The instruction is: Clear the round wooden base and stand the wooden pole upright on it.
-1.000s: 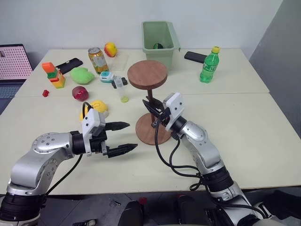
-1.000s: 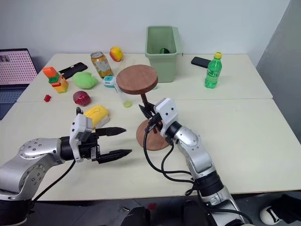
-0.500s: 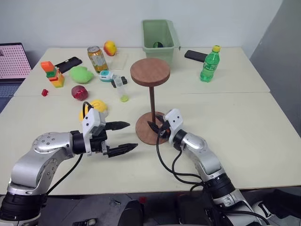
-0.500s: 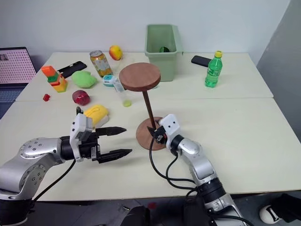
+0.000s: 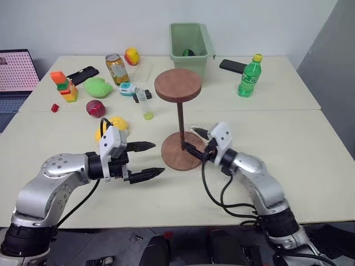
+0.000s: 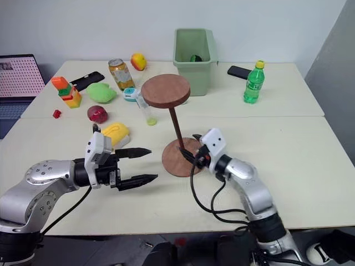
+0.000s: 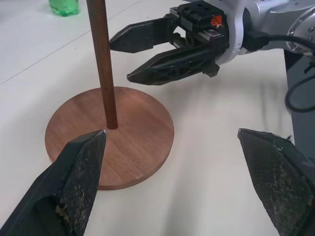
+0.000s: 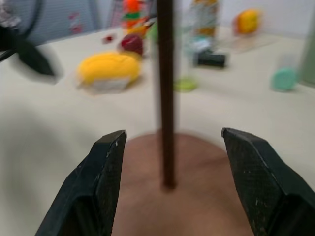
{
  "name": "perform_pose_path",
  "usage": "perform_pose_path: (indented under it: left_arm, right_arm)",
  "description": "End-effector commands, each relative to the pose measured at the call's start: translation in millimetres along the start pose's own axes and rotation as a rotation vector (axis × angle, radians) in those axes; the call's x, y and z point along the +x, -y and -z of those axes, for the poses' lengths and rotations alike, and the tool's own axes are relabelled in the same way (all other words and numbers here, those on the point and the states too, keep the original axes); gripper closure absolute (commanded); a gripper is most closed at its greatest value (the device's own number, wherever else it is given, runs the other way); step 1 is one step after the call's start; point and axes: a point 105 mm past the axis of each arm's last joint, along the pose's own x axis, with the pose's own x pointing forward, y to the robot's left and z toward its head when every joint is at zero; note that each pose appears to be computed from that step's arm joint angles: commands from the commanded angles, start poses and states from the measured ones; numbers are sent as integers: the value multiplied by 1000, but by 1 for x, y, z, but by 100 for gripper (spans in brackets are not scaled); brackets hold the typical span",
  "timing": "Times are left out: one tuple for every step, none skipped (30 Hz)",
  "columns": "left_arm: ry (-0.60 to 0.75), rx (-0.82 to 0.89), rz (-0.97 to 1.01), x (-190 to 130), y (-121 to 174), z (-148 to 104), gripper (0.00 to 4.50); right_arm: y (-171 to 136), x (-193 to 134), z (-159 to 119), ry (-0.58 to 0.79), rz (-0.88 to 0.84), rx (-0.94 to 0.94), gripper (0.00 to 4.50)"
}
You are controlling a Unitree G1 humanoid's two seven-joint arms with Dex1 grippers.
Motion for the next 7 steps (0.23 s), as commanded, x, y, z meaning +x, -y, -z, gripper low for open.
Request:
perform_pose_path:
  left_arm:
    - [15, 30, -14, -10, -7, -11, 0]
    - [17, 28, -17, -11, -8, -12, 0]
    - [17, 26, -23, -12, -9, -13, 0]
    - [18, 24, -26, -13, -11, -13, 0]
    - [20, 26, -29, -13, -12, -14, 0]
    - [28, 26, -17, -14, -11, -17, 0]
    - [42, 28, -10, -15, -11, -20, 0]
  right_arm:
    - [3, -44, -30, -3, -82, -66, 126]
    - [4, -51, -33, -12, -93, -76, 126]
    - [6, -57, -37, -18, -100, -86, 126]
    - [7, -62, -40, -20, -107, -95, 126]
    - [8, -66, -44, -17, -114, -109, 126]
    - [10, -70, -46, -18, -115, -123, 126]
    - [12, -73, -49, -17, -115, -132, 126]
